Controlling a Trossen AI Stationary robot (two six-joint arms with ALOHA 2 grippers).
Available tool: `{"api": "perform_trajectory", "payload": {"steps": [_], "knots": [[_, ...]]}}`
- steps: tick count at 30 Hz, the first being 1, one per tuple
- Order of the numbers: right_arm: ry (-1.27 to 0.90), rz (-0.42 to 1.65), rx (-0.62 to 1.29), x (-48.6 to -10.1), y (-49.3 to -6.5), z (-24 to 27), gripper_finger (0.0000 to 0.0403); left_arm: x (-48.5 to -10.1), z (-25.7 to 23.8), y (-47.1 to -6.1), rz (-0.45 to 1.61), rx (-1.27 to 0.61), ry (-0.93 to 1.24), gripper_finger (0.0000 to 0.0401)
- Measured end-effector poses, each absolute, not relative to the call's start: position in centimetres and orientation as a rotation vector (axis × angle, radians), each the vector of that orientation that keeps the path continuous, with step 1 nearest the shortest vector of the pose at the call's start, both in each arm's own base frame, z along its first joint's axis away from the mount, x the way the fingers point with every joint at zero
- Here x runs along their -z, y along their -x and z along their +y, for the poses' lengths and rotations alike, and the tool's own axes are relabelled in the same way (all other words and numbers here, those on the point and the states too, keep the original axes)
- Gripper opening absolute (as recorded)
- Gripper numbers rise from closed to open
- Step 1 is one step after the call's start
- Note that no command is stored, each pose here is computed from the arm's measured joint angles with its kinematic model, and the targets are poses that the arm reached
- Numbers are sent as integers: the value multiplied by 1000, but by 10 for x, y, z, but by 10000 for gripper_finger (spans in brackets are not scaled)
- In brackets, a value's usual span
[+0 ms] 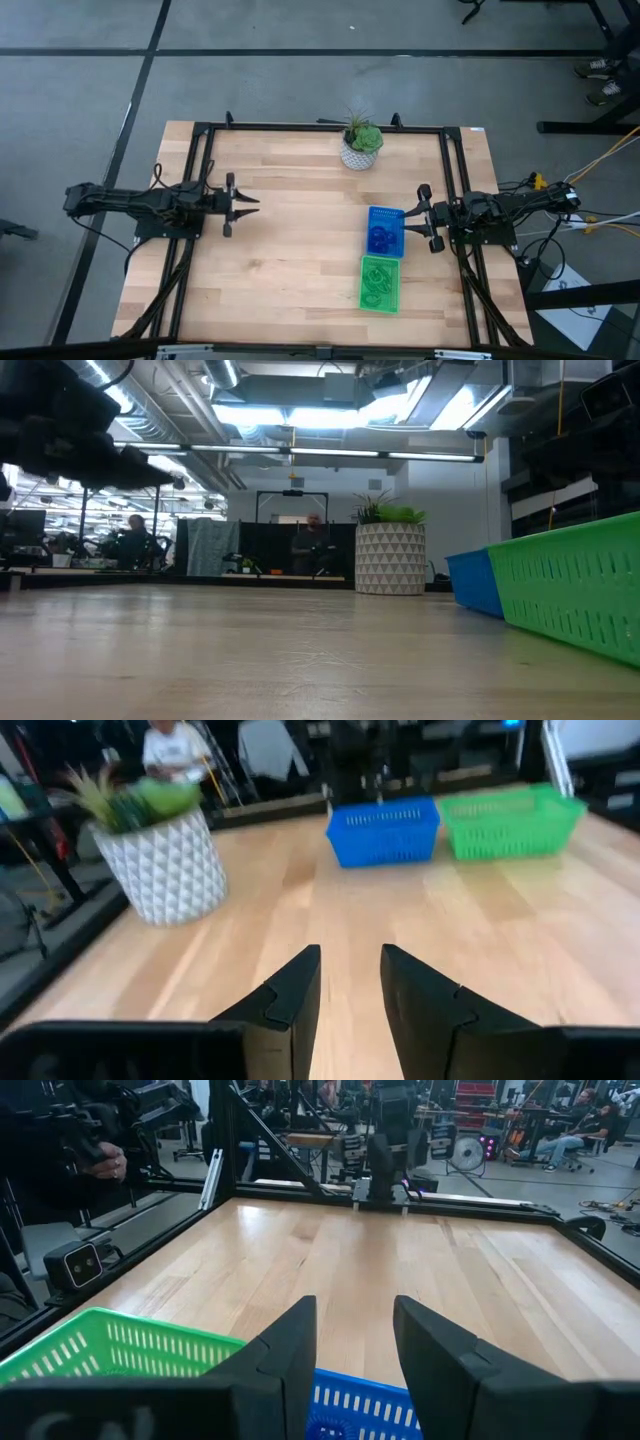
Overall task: Sort spring keychains
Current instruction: Return to Home Position
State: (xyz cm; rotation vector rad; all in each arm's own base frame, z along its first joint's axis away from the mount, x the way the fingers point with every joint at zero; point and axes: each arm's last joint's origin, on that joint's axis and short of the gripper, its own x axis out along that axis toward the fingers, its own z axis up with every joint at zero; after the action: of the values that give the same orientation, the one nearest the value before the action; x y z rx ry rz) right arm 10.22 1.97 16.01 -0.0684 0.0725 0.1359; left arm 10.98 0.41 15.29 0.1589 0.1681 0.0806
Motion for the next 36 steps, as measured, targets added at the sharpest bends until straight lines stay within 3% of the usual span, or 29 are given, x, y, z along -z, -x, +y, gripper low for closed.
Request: {"api": "perform_trajectory", "payload": {"steps": [13,20,36], "knots": [[68,72,-136,-160,-102,20,136,-150,3,-109,195,-26,-180,104],[68,73,-136,-160,-102,20,136,-150,2,-109,189,-47,37,102],[68,73,-136,-160,-102,20,136,-151,3,-109,184,-51,30,103]]}}
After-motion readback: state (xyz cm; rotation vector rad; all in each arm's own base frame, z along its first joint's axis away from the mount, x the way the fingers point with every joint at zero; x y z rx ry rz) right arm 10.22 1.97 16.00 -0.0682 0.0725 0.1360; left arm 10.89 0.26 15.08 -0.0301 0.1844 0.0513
